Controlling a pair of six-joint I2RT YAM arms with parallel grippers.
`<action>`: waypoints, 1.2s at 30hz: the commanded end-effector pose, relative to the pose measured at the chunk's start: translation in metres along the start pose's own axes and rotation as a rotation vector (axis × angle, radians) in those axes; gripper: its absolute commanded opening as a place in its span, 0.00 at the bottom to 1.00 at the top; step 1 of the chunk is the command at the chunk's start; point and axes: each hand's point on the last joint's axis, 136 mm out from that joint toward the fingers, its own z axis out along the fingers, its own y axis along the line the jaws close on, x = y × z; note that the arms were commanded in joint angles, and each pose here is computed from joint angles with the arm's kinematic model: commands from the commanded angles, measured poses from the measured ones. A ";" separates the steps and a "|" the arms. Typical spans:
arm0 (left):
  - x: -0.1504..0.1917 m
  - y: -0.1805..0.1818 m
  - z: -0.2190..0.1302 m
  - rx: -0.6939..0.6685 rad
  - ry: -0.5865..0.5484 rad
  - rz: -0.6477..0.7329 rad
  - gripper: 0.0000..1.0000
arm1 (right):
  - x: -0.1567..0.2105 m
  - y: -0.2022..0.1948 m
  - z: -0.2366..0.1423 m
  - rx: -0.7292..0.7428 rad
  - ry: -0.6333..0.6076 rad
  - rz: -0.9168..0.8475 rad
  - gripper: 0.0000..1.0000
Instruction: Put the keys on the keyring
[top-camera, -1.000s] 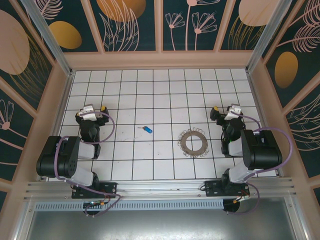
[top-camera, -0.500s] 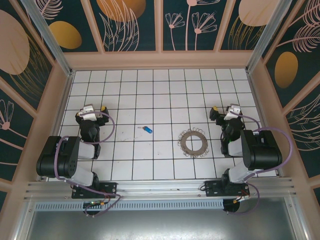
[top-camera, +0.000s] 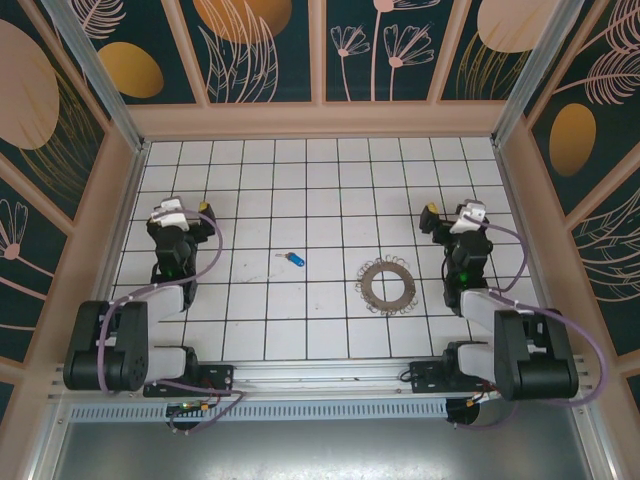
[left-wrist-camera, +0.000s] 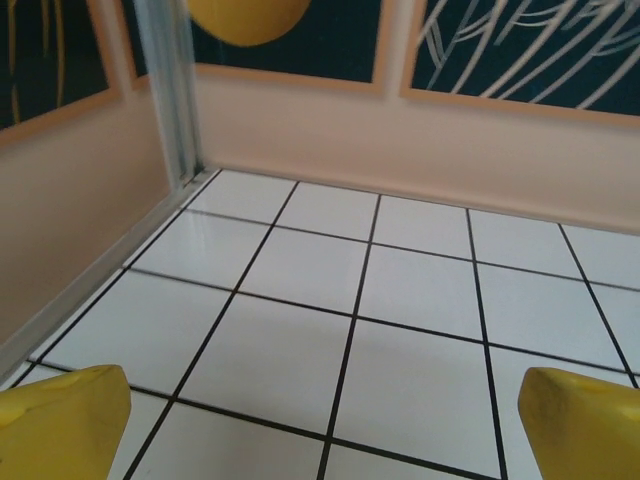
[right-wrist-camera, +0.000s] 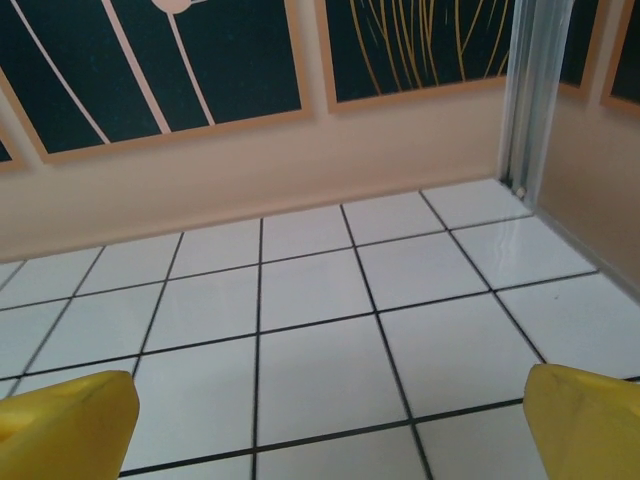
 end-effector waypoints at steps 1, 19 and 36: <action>-0.007 0.016 0.000 -0.116 0.072 -0.143 0.99 | 0.008 0.008 0.002 -0.002 0.154 0.158 0.99; -0.009 -0.177 -0.093 0.665 0.353 -0.268 0.99 | 0.081 0.071 -0.056 -0.214 0.669 0.356 0.99; 0.091 -0.323 -0.164 0.853 0.659 0.019 0.90 | 0.093 0.073 -0.105 -0.188 0.781 0.458 0.98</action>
